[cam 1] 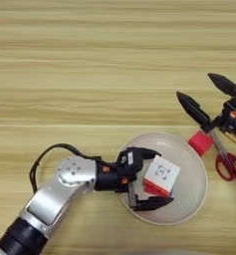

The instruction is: Move the objects on the table

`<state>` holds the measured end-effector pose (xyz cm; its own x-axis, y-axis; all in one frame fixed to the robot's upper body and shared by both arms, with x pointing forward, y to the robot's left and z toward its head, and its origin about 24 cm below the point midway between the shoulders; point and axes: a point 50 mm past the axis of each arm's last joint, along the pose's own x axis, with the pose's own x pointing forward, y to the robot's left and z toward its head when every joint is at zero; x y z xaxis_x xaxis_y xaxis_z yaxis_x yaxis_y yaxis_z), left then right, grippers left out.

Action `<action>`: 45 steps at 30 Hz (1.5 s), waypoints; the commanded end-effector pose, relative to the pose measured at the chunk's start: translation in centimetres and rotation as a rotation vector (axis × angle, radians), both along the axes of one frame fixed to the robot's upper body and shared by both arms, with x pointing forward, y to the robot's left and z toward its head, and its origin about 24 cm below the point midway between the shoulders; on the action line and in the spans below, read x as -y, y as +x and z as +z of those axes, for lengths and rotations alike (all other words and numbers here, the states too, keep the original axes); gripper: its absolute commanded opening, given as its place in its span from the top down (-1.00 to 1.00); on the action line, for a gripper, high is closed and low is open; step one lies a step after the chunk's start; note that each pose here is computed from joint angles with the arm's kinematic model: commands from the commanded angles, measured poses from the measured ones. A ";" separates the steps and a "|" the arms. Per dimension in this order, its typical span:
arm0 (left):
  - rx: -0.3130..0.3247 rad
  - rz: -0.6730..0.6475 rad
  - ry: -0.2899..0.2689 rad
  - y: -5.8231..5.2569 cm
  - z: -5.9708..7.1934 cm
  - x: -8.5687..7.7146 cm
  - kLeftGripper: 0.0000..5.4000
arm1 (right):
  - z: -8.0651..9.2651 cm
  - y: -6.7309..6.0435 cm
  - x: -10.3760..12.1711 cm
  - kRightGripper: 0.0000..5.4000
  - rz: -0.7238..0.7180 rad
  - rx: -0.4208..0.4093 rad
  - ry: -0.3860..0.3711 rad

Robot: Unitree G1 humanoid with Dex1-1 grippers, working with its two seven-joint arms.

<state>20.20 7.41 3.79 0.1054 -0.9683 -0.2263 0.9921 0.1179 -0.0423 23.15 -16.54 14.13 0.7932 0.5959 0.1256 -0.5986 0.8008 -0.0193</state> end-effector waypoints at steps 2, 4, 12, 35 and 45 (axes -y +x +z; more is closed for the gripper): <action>0.024 -0.019 0.007 0.2 0.2 0.2 -1.00 | 0.3 -0.2 -0.1 -0.98 -0.001 0.019 -0.006; 0.029 -0.014 0.006 0.3 0.2 0.2 -1.00 | 0.2 -0.2 -0.1 -0.98 -0.002 0.018 -0.007; 0.147 0.217 -0.217 1.6 4.5 -0.7 -1.00 | 0.1 -0.1 -0.1 -0.98 -0.017 0.020 -0.001; 0.410 1.202 -0.360 5.3 8.2 -9.3 -1.00 | -0.2 1.4 1.8 -0.98 -0.319 0.074 0.001; 0.438 1.359 -0.169 5.0 4.4 -11.8 -1.00 | -3.7 1.5 3.9 -0.98 -0.591 0.113 -0.159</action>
<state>25.47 18.38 9.56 0.9700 -0.1148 0.2141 0.0909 0.9888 0.1185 24.92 -20.19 11.26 0.9791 0.1150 0.1675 -0.0835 0.9793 -0.1845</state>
